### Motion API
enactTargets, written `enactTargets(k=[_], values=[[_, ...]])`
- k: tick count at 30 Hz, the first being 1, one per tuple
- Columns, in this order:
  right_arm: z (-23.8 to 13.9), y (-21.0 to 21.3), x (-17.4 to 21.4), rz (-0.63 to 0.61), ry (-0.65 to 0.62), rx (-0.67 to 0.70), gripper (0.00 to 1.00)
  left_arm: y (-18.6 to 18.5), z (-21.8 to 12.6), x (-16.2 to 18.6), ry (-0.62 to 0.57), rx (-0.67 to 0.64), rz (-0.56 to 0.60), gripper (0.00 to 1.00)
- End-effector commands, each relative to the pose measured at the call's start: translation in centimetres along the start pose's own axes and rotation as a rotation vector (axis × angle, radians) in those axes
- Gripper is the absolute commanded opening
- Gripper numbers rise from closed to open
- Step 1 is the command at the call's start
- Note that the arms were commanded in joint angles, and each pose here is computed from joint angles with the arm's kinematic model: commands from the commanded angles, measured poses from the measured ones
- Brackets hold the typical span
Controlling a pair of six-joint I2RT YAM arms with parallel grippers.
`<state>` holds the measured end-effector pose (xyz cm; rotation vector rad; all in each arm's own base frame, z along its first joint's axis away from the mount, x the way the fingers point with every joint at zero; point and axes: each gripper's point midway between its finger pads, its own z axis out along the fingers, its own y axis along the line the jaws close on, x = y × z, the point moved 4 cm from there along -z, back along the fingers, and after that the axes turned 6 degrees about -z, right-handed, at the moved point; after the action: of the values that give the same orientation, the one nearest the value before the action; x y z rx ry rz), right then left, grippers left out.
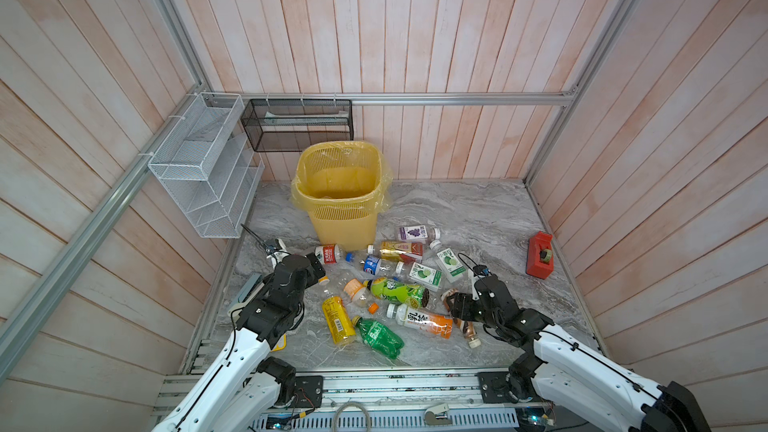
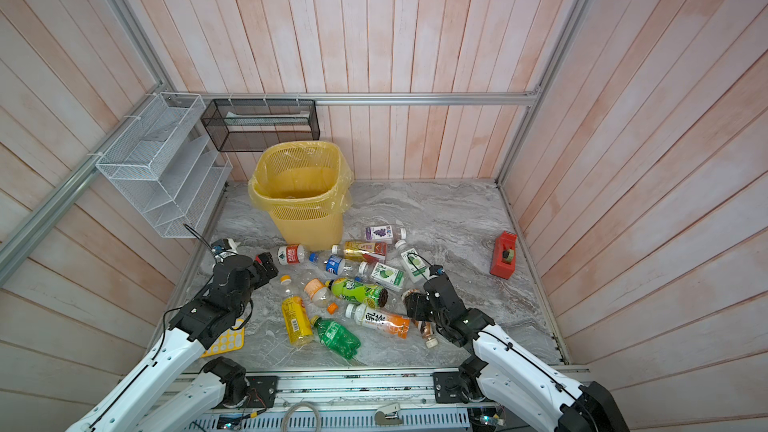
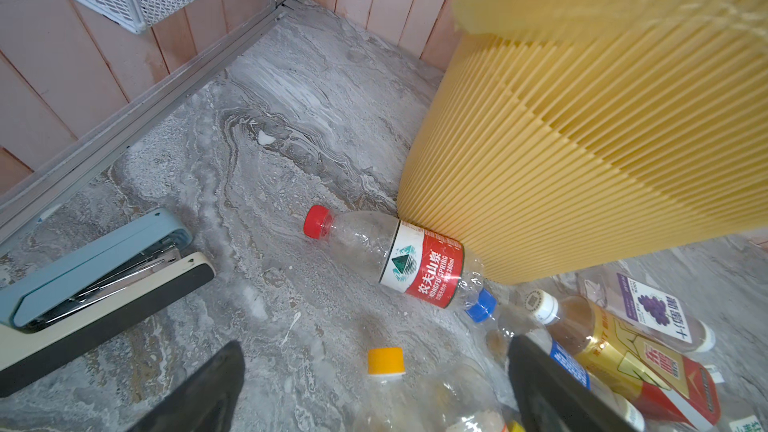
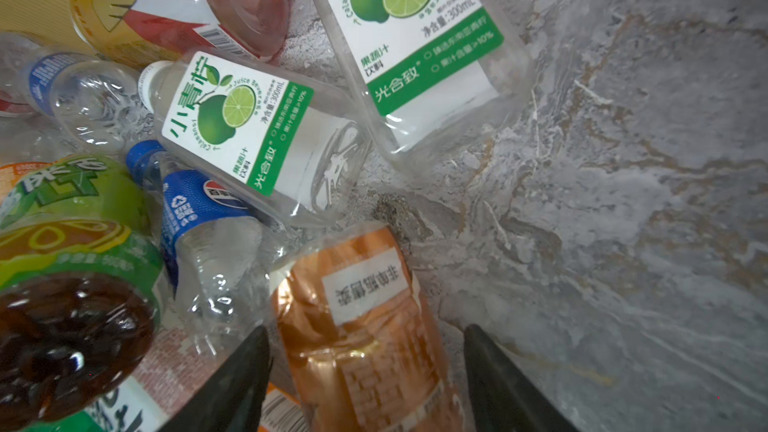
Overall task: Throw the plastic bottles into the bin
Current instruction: 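Close the right gripper on the brown-label bottle, then lift the brown-label bottle with the right gripper over the yellow bin and open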
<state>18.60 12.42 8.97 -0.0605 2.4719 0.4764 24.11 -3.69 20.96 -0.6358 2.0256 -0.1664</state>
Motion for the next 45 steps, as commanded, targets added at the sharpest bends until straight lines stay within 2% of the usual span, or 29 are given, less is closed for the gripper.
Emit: enactTargets(k=[1, 6, 11, 16, 19, 26, 34, 39, 45], values=[[0.5, -0.1, 0.5, 0.006, 0.019, 0.013, 0.73, 0.4, 0.1, 0.3, 0.011, -0.010, -0.003, 1.00], [1.3, -0.2, 1.0, -0.029, 0.056, 0.032, 0.65, 0.9, 0.1, -0.1, -0.001, -0.022, -0.038, 1.00], [1.6, 0.0, 1.2, -0.042, 0.057, 0.010, 0.53, 1.0, 0.2, -0.1, -0.002, -0.002, -0.064, 1.00], [0.6, -0.1, 0.5, -0.043, 0.005, 0.018, 0.48, 1.0, 0.4, -0.1, 0.008, -0.011, -0.054, 1.00], [-1.1, 0.1, -1.4, -0.059, -0.073, 0.035, 0.44, 1.0, 0.4, -0.1, 0.009, -0.010, -0.055, 1.00], [-6.9, 1.8, -7.8, -0.096, -0.338, 0.041, 0.43, 0.9, 0.6, 0.1, 0.014, 0.004, -0.065, 1.00], [-13.5, 5.8, -17.7, -0.168, -0.679, -0.028, 0.44, 1.4, 0.6, 0.4, 0.002, -0.009, -0.066, 1.00], [-14.2, 10.9, -24.2, -0.230, -0.780, -0.235, 0.44, 1.7, 0.7, 1.2, 0.007, 0.004, -0.066, 1.00], [-16.8, 19.4, -32.9, -0.300, -0.913, -0.574, 0.43, 1.7, 0.9, 1.5, 0.026, 0.005, -0.053, 1.00]])
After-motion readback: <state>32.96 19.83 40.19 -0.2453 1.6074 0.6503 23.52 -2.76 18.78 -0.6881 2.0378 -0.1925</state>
